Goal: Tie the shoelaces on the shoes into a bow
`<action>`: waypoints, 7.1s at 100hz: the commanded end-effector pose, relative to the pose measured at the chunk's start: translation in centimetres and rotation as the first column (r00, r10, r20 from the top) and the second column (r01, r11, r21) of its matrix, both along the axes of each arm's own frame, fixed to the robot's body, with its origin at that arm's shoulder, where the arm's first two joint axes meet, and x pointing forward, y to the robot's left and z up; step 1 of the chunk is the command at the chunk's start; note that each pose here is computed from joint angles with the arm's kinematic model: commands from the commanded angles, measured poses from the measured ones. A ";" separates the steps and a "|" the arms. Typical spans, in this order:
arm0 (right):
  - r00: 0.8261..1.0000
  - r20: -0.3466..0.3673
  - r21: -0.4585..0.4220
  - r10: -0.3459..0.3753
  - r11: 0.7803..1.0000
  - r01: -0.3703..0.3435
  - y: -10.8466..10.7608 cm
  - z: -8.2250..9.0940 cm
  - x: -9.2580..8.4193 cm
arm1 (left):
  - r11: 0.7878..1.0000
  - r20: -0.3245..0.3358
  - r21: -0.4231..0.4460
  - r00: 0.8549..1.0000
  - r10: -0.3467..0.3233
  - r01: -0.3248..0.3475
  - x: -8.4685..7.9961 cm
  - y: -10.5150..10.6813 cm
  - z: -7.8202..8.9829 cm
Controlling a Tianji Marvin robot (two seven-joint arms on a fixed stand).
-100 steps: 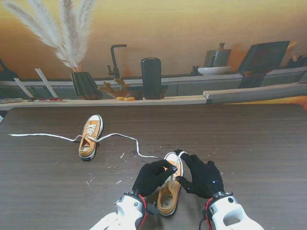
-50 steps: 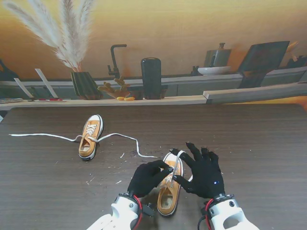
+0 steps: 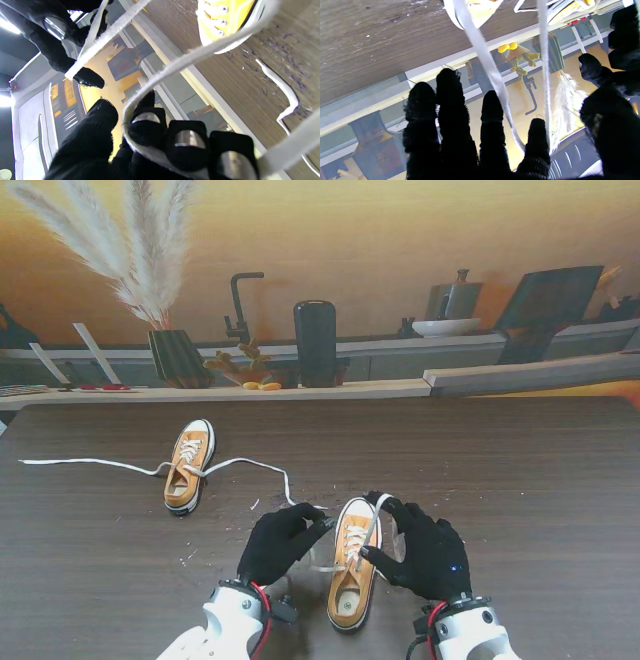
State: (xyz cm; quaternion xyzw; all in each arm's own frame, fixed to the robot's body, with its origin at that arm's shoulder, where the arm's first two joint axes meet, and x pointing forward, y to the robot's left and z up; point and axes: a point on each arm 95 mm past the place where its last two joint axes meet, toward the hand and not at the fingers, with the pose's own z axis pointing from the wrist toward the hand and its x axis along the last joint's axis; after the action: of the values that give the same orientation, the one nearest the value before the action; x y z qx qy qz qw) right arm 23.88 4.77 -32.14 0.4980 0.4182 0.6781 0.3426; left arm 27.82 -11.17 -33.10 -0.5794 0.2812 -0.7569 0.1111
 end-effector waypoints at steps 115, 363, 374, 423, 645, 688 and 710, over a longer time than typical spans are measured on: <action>0.996 0.041 0.002 -0.078 0.997 0.078 0.4 -0.4 0.7 | 1.000 0.061 0.029 0.998 0.010 -0.012 -0.5 1.0 2.1; 0.984 -0.090 0.737 0.156 0.675 -0.040 3.5 -3.7 4.4 | 0.946 0.366 -0.200 0.915 -0.168 0.254 6.6 -5.1 14.7; 0.979 -0.088 0.690 0.181 0.720 -0.072 3.5 -3.7 4.6 | 0.936 0.379 -0.221 0.908 -0.178 0.275 6.5 -6.1 15.2; 0.933 -0.100 0.562 0.345 0.794 -0.233 3.6 -2.8 4.4 | 0.928 0.415 -0.217 0.889 -0.192 0.302 7.5 -9.6 16.0; 0.946 -0.063 0.668 0.319 0.718 -0.198 4.2 -1.0 4.1 | 0.943 0.091 -0.009 0.940 -0.329 0.332 4.9 5.8 -0.7; 0.943 -0.053 0.667 0.328 0.715 -0.211 4.2 -0.6 3.9 | 0.898 0.057 -0.060 0.900 -0.433 0.436 4.7 2.6 -3.1; 0.941 -0.053 0.665 0.335 0.715 -0.218 4.3 -0.7 3.7 | 0.883 0.059 -0.066 0.885 -0.462 0.465 4.5 1.8 -3.4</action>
State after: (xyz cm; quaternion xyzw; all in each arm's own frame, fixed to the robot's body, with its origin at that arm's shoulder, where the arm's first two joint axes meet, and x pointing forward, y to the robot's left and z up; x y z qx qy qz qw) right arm 27.81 8.88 -32.92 0.5754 0.2478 0.7793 0.0128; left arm 32.49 -8.87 -36.56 -0.4880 0.3724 -0.7850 -0.0837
